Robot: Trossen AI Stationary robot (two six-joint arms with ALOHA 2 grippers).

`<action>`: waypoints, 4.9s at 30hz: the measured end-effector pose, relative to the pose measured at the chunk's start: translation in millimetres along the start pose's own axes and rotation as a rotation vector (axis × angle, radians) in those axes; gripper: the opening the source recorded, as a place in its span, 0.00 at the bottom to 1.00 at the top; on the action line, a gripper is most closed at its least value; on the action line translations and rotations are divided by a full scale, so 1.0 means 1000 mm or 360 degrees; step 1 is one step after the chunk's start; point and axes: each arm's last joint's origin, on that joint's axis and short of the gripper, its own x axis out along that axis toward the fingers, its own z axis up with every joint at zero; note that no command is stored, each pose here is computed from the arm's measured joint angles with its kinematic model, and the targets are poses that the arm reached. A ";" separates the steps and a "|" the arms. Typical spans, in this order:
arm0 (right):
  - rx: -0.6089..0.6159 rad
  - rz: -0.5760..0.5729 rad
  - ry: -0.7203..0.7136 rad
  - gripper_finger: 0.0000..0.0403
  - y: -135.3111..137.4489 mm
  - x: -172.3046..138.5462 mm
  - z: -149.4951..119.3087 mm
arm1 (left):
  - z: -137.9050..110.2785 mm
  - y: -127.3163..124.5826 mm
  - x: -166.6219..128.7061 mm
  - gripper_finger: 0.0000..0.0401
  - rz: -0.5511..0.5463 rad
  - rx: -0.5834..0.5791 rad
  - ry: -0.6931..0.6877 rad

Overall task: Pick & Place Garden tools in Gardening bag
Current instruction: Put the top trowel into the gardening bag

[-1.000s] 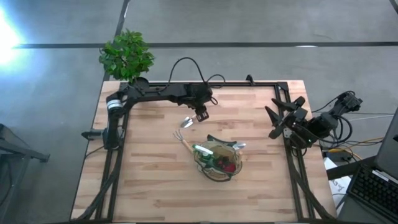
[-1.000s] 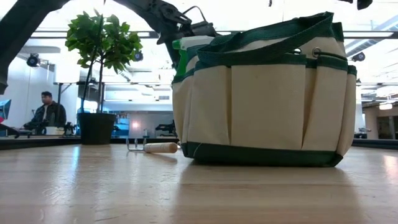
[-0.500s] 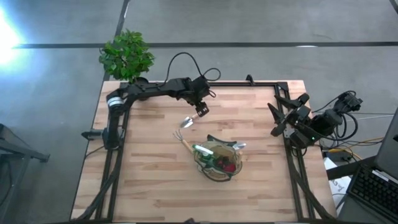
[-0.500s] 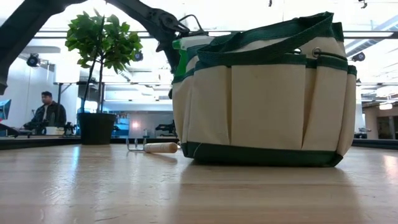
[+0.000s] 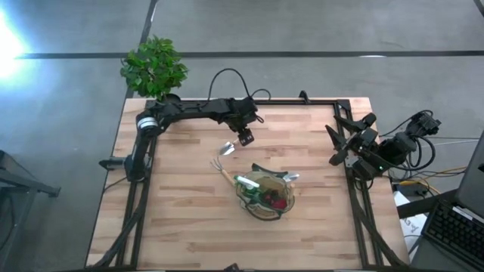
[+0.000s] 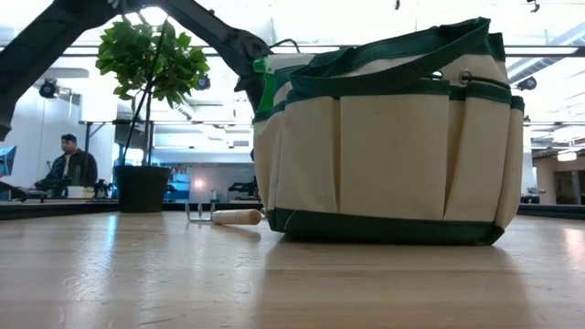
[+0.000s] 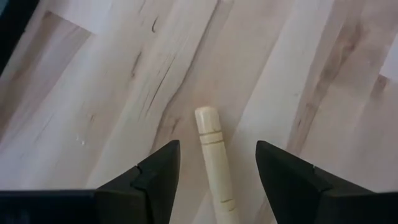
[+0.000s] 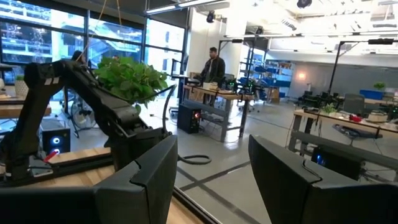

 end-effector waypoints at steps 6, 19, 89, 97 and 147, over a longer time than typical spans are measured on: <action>-0.0001 0.0000 0.0000 0.47 0.000 0.000 0.000 | -0.008 0.001 0.030 0.53 0.0003 -0.0031 0.0112; -0.0004 0.0000 0.0001 0.47 0.000 0.000 0.000 | -0.012 0.002 0.048 0.36 0.0026 -0.0049 0.0154; 0.0185 -0.0168 0.0112 0.47 -0.001 0.000 -0.006 | -0.181 -0.186 -0.178 0.16 -0.0737 0.0374 -0.2175; 0.0168 -0.0166 0.0115 0.47 -0.001 0.000 -0.006 | -0.157 -0.212 -0.157 0.16 -0.0470 0.0145 -0.2088; 0.0146 -0.0162 0.0121 0.47 0.003 -0.001 -0.012 | -0.202 -0.227 -0.078 0.16 -0.0376 0.0111 -0.1999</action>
